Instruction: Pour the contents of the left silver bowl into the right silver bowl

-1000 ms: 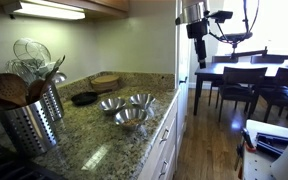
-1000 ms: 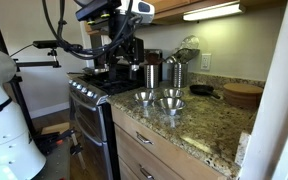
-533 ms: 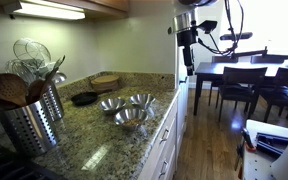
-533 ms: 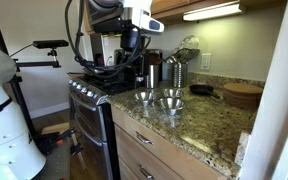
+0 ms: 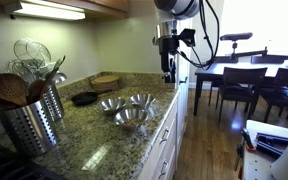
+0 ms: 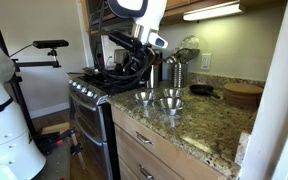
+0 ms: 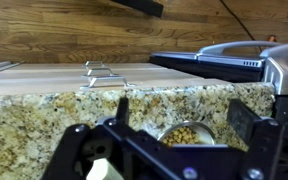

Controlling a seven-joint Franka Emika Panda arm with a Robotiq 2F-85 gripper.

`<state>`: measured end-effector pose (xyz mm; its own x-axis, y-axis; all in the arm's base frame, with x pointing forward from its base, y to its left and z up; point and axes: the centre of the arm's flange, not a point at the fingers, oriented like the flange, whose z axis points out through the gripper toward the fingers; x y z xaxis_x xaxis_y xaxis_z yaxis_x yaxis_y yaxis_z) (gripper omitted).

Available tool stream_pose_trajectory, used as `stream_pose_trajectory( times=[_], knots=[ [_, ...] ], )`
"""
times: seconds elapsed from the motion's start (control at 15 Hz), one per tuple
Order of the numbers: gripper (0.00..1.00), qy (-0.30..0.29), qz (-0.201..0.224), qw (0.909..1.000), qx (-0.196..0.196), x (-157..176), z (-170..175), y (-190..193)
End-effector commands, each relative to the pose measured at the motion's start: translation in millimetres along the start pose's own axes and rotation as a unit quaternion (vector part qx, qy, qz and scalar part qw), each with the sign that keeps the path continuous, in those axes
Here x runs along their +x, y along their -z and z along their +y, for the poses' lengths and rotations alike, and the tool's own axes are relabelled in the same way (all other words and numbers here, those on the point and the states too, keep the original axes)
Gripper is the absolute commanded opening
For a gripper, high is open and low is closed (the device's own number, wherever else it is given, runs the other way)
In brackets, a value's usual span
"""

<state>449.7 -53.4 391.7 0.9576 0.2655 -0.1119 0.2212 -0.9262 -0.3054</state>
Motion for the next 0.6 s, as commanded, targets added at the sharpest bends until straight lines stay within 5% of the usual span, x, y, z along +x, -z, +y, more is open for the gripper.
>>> stream_pose_trajectory(
  times=[0.0,0.53],
  knots=[
    [1.00,0.009,0.016,0.9994,0.031,43,-4,-9],
    [1.00,0.020,0.002,0.9996,-0.022,107,-32,-50]
  ],
)
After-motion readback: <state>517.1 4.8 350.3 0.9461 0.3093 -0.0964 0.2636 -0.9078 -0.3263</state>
